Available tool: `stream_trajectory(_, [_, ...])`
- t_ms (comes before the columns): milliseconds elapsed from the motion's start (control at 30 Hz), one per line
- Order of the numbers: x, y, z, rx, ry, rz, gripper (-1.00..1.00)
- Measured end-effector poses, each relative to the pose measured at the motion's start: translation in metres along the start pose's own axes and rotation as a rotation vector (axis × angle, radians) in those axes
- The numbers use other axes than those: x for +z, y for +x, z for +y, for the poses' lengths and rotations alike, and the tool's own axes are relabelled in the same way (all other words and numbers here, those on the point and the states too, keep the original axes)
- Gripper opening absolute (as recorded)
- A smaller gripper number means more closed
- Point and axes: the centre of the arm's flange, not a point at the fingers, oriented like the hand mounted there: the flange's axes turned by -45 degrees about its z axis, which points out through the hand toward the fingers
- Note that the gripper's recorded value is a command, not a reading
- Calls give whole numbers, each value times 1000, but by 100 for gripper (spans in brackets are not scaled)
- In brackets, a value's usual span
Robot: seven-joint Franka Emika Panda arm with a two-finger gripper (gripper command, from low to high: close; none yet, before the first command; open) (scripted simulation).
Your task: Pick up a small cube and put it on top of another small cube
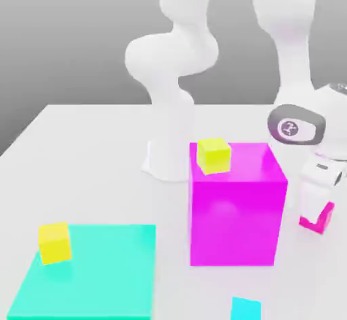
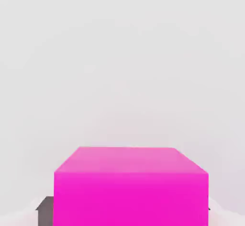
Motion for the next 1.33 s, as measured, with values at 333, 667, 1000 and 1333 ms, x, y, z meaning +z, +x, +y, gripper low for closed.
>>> stream_trajectory(333, [-95,28,118,21,0,-60,-100])
stream_trajectory(667, [-221,-30,225,-73,80,-52,-100])
stream_trajectory(1000, [-288,-137,235,-194,69,6,-100])
stream_trajectory(1333, [-222,-153,216,-215,3,-1,100])
